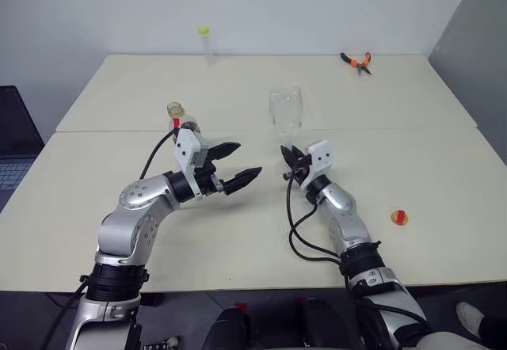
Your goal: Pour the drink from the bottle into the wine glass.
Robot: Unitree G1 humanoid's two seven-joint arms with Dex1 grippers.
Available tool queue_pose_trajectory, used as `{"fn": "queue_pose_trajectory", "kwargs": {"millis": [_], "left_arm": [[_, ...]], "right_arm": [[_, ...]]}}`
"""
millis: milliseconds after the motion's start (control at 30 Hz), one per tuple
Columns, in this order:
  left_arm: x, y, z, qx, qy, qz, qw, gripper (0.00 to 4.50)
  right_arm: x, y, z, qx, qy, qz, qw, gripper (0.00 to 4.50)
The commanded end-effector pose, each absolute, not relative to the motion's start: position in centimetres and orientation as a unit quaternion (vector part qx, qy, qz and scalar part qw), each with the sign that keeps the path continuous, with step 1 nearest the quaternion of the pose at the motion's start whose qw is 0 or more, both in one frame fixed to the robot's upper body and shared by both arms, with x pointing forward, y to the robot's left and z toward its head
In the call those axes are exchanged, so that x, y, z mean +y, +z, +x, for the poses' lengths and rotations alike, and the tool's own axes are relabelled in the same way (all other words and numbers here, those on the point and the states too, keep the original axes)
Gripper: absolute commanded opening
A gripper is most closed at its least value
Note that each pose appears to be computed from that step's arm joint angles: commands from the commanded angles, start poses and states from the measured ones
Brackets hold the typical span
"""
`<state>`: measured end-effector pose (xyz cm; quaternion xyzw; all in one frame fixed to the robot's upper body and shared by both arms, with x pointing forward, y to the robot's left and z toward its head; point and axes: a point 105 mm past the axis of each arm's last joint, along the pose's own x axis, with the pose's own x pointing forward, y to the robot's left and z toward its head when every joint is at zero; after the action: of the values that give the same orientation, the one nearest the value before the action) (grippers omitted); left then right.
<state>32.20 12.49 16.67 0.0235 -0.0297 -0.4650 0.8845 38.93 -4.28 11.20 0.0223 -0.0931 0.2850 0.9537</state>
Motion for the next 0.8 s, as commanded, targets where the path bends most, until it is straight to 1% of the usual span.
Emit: {"fn": "queue_pose_trajectory", "kwargs": {"millis": [33, 267, 567, 733, 800], "left_arm": [[12.3, 18.0, 31.9, -0.055, -0.471, 0.036, 0.88, 4.5], [12.0, 17.7, 32.0, -0.054, -0.474, 0.037, 0.878, 4.5], [12.1, 17.8, 32.1, -0.056, -0.472, 0.037, 0.879, 4.5], [12.3, 17.9, 32.3, -0.06, -0.463, 0.04, 0.883, 4.5], [12.4, 17.9, 32.3, -0.06, -0.462, 0.04, 0.884, 4.5]], "right_arm": [[-4.3, 12.6, 38.6, -0.121, 0.29, 0.024, 0.949, 0.15], [-4.7, 11.9, 37.9, -0.113, 0.294, 0.017, 0.949, 0.15], [-4.7, 11.7, 37.7, -0.103, 0.296, 0.023, 0.949, 0.15], [-4.7, 12.7, 37.9, -0.116, 0.303, -0.07, 0.943, 0.15], [-5.2, 13.0, 38.1, -0.113, 0.305, -0.092, 0.941, 0.15]]}}
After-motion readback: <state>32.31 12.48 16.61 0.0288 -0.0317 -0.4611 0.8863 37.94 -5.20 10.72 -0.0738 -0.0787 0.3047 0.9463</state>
